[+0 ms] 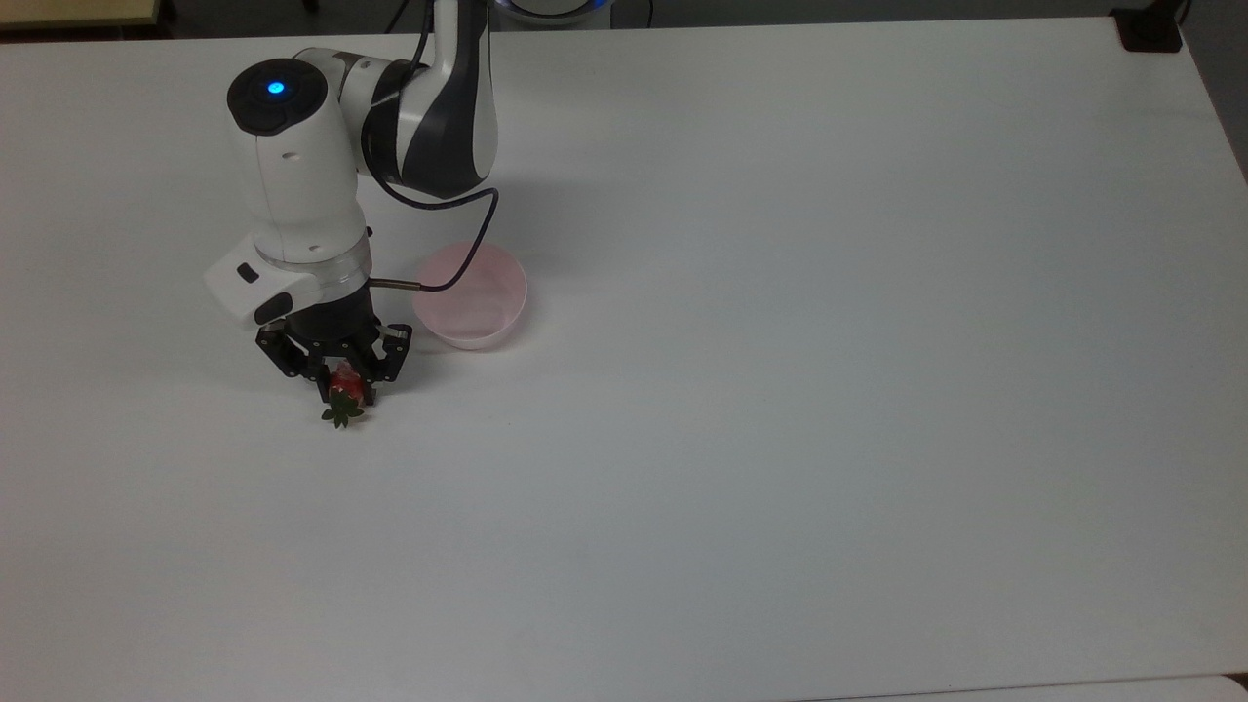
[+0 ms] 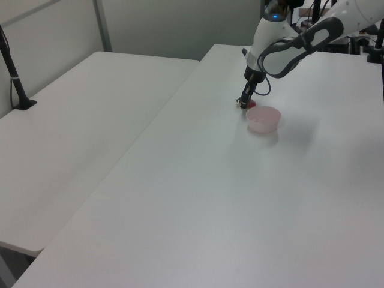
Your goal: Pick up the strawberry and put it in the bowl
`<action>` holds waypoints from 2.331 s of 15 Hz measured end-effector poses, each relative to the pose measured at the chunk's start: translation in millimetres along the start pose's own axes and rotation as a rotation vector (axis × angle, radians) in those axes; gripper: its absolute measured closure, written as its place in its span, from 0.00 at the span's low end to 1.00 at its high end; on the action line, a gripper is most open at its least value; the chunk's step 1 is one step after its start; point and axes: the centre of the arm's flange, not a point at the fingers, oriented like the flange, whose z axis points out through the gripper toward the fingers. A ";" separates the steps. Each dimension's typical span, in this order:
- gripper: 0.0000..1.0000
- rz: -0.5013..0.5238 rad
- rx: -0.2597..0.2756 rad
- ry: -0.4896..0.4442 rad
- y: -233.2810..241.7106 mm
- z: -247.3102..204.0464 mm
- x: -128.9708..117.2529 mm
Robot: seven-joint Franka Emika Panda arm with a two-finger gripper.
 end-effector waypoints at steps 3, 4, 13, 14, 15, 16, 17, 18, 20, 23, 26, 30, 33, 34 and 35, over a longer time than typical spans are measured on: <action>0.59 0.008 -0.004 0.021 0.8 -22.2 1.1; 0.59 0.009 -0.002 0.017 0.2 -38.7 -1.8; 0.59 -0.060 0.080 -0.280 -84.9 -100.4 -53.6; 0.59 -0.050 0.079 -0.293 -87.0 -88.0 -55.5; 0.59 -0.035 0.076 -0.290 -87.6 -78.5 -55.2; 0.59 -0.017 0.073 -0.280 -88.1 -71.8 -54.0; 0.59 0.001 0.069 -0.274 -88.6 -67.4 -53.2; 0.59 0.022 0.066 -0.268 -88.5 -66.2 -51.6; 0.59 0.046 0.062 -0.260 -88.0 -69.2 -48.5; 0.24 0.120 0.052 -0.231 -92.3 -83.5 -38.7; 0.00 0.194 0.044 -0.258 -97.2 -144.0 -27.6; 0.00 0.213 0.042 -0.324 -93.7 -296.7 -36.1; 0.00 0.204 0.043 -0.351 -97.3 -349.2 -59.0; 0.00 0.195 0.045 -0.355 -102.1 -355.3 -63.4; 0.00 0.186 0.046 -0.353 -106.7 -358.0 -66.2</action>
